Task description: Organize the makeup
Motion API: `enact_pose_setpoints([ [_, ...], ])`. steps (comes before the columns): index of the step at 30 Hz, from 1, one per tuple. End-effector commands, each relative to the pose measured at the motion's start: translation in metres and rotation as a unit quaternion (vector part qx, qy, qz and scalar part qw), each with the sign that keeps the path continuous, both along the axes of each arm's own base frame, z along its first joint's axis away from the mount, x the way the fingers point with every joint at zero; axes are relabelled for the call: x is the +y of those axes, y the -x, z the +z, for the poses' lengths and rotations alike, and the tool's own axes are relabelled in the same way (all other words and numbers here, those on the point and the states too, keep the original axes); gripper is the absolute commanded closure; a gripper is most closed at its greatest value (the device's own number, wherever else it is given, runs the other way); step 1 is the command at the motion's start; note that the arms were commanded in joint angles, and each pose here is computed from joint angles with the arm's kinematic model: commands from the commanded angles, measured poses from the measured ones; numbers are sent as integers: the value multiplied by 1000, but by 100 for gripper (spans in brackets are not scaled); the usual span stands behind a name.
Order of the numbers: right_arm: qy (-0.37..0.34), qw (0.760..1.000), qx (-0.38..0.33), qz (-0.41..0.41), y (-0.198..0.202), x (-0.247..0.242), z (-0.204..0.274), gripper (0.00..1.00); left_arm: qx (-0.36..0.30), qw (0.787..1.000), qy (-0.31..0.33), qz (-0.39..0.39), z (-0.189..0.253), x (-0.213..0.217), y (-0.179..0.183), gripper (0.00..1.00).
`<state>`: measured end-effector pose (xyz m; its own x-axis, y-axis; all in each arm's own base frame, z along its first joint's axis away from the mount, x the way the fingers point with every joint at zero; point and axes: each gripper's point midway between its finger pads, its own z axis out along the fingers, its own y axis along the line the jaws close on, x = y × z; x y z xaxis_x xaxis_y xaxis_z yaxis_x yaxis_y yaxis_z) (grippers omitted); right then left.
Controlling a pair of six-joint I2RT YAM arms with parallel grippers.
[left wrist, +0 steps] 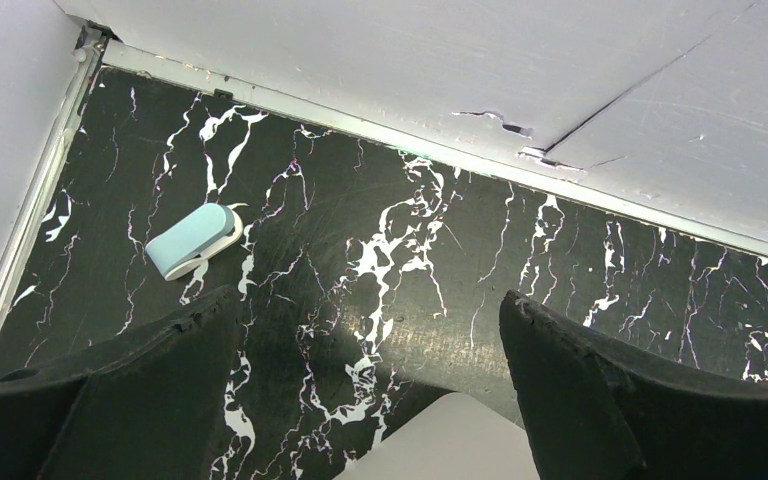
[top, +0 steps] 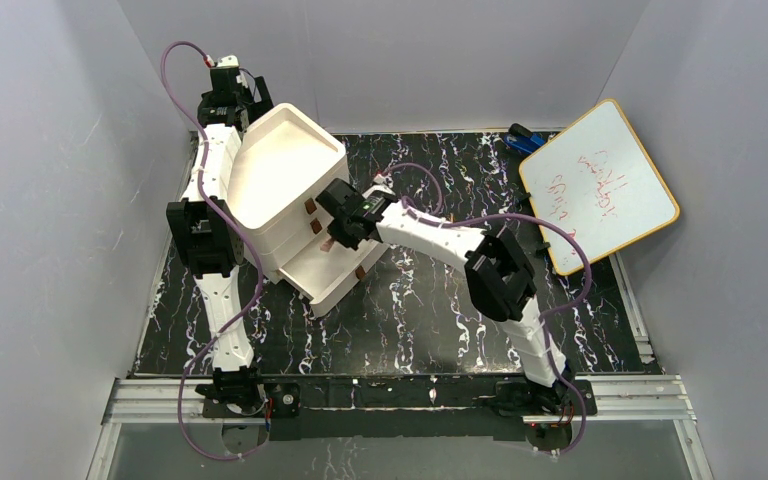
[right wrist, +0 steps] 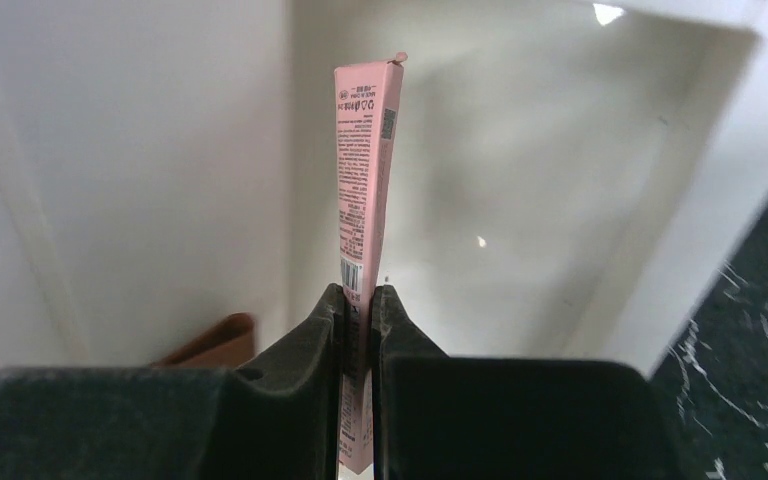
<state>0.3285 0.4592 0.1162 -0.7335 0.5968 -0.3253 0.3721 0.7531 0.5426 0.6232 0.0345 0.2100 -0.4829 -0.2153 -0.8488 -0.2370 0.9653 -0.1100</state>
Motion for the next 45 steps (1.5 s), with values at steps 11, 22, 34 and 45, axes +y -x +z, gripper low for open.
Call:
enact_pose_setpoints([
  [11,4,993,102,-53,36,-13,-42,50,-19,1000,-2,-9,26,-4,2,2],
  [22,-67,994,-91,0,3,-11,85,17,-19,1000,-3,-8,26,-3,2,2],
  [34,35,989,-137,-54,-12,-139,114,11,-18,1000,-1,-9,25,-4,2,2],
  [45,262,964,3,34,-20,-268,-2,10,-19,1000,5,-11,24,-7,1,2],
])
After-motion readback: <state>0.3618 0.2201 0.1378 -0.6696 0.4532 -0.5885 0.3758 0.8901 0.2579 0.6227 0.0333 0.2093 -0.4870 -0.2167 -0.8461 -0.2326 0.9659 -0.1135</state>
